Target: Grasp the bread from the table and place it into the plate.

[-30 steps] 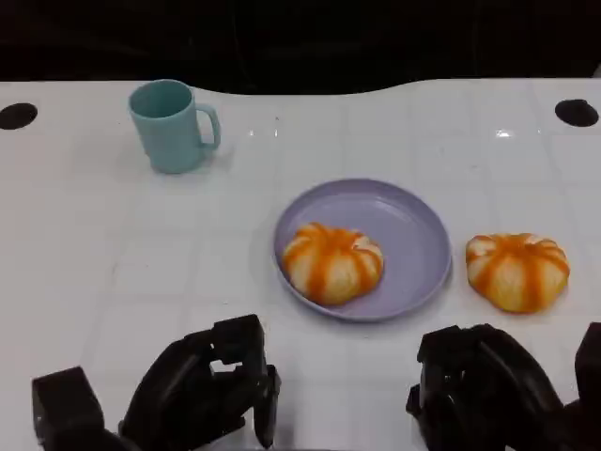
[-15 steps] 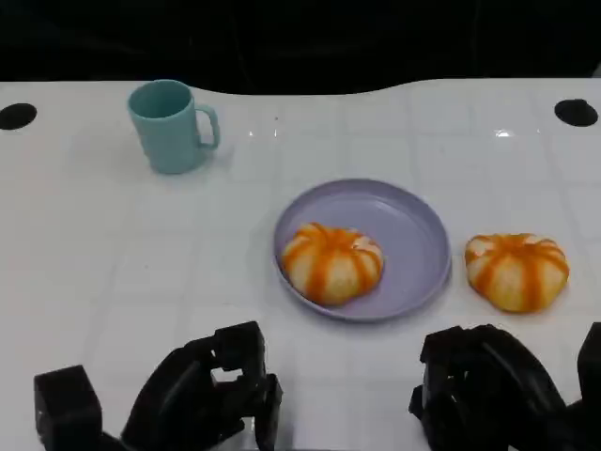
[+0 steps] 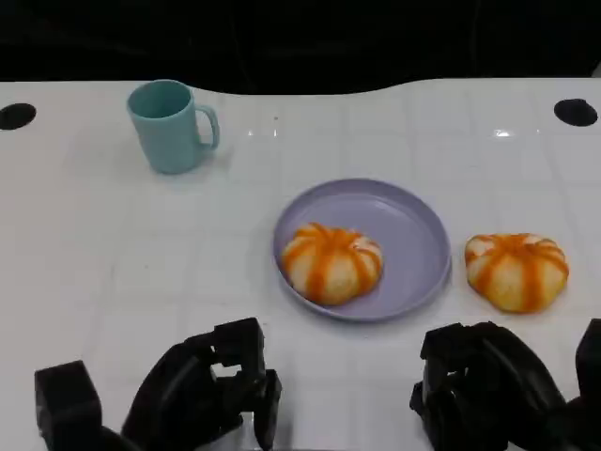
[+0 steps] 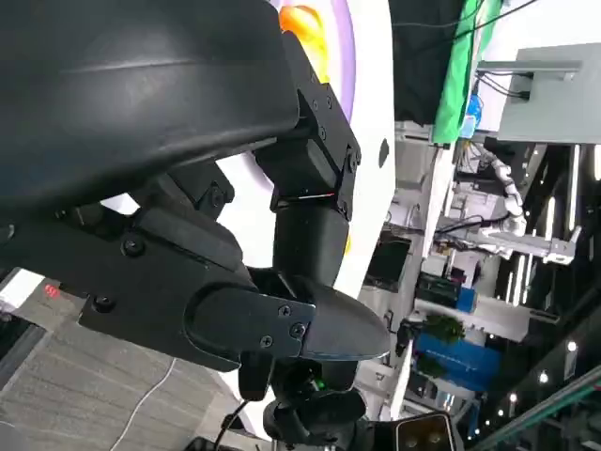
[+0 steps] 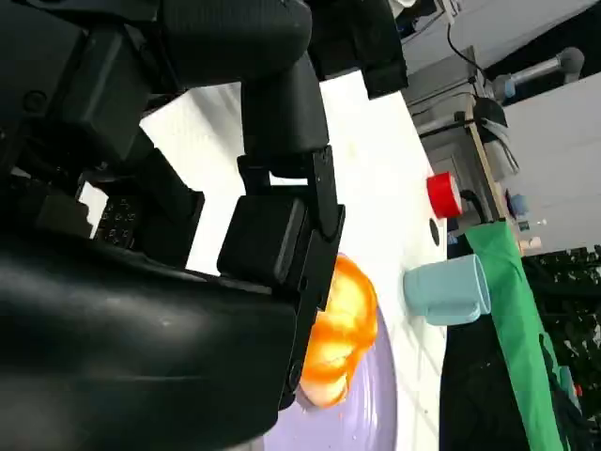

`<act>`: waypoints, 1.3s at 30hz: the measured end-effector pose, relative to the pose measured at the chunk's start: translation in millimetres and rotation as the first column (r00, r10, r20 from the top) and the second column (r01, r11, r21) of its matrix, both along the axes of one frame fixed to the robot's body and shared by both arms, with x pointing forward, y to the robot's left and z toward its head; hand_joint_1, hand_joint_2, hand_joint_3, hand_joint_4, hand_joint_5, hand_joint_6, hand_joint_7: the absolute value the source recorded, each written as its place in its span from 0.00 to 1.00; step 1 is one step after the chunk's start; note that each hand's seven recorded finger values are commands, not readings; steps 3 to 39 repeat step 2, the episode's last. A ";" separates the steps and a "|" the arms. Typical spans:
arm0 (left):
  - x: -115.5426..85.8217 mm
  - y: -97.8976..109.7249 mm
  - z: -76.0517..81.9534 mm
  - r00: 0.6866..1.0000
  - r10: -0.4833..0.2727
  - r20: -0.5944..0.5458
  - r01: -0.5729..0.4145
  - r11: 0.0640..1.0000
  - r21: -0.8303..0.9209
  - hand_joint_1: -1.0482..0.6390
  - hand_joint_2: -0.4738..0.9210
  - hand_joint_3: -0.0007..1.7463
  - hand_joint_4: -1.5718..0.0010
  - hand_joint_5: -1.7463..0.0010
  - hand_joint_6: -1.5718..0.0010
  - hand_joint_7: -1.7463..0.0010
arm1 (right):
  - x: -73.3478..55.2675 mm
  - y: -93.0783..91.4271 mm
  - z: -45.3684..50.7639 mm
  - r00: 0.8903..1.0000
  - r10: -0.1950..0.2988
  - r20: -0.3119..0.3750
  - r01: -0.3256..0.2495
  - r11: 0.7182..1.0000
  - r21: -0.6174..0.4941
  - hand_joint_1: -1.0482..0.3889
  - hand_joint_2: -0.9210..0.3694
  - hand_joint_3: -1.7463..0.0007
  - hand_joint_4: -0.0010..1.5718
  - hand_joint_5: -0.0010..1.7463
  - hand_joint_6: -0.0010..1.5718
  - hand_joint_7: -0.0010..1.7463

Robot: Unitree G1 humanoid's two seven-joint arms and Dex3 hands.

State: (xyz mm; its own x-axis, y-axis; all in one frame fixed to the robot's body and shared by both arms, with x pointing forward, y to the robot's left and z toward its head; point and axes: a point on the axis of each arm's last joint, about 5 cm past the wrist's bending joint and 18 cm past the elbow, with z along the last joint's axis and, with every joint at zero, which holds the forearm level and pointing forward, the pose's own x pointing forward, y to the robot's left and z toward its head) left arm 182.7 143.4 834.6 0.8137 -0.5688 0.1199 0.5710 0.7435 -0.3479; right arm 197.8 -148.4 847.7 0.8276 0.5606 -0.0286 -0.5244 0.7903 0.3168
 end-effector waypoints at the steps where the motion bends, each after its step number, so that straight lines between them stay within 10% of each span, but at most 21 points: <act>1: 0.2 0.4 0.1 1.000 -0.001 0.002 0.001 1.000 0.000 0.13 1.00 0.13 0.34 0.00 0.45 0.00 | 0.3 0.1 0.2 1.000 0.000 0.001 0.000 1.000 0.000 0.00 0.71 0.19 0.96 0.77 1.00 0.56; 39: 0.3 0.8 0.2 1.000 0.000 0.002 0.000 1.000 0.000 0.12 1.00 0.13 0.34 0.00 0.45 0.00 | 0.3 0.3 0.2 1.000 0.000 0.001 0.000 1.000 0.001 0.00 0.71 0.19 0.96 0.77 1.00 0.56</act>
